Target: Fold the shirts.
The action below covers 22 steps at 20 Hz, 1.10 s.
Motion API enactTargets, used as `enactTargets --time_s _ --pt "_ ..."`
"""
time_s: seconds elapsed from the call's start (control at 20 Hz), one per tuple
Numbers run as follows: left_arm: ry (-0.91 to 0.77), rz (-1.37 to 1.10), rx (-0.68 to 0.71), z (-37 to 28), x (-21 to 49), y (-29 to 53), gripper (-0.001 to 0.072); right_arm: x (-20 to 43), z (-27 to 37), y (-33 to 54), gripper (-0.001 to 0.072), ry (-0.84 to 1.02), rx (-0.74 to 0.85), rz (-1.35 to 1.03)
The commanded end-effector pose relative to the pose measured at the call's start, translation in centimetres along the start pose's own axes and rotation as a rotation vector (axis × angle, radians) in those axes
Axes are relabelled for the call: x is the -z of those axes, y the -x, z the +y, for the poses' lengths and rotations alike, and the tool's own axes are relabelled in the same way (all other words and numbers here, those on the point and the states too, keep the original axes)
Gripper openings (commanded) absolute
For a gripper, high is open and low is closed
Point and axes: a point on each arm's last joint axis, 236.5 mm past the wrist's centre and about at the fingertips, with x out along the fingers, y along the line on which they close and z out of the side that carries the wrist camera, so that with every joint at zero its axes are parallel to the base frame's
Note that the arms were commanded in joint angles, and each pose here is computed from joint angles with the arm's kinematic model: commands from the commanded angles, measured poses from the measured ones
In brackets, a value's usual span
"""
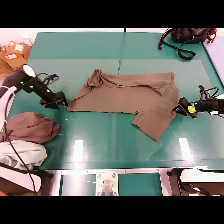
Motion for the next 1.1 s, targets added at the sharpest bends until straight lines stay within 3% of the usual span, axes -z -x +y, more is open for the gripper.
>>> enactTargets --time_s 0.0,0.3,0.35,0.4,0.6,0.7,0.9,1.05 --pt "0.018 -0.104 0.116 0.2 -1.9 1.4 0.0583 0.2 0.0 0.0 0.0015 -0.001 -0.002 0.008" --pt "0.012 -0.083 0.312 -3.0 -2.3 -3.4 0.0582 0.2 0.1 0.0 0.0015 0.000 -0.002 0.007" --pt "0.002 -0.082 0.337 -3.6 -2.5 -3.9 0.0554 0.2 0.1 0.0 0.0015 0.000 -0.002 0.008" --pt "-0.015 -0.066 0.336 -4.0 -2.3 -4.6 0.0439 0.2 0.1 0.0 0.0015 0.000 -0.002 0.008" --pt "-0.041 -0.029 0.315 -4.2 -1.6 -5.5 0.0417 0.2 0.1 0.0 0.0015 0.000 -0.003 0.009" --pt "-0.050 -0.037 0.311 -4.1 -1.7 -5.5 0.0047 0.2 0.2 0.0 0.0015 -0.001 -0.005 0.009" --pt "-0.098 0.006 0.344 -5.5 -1.1 -3.6 0.0024 0.2 1.8 1.8 0.0015 0.034 -0.032 0.011" --pt "-0.208 -0.124 0.363 -9.3 -3.0 3.6 0.0024 -3.0 7.6 8.5 0.0014 0.129 -0.125 -0.151"
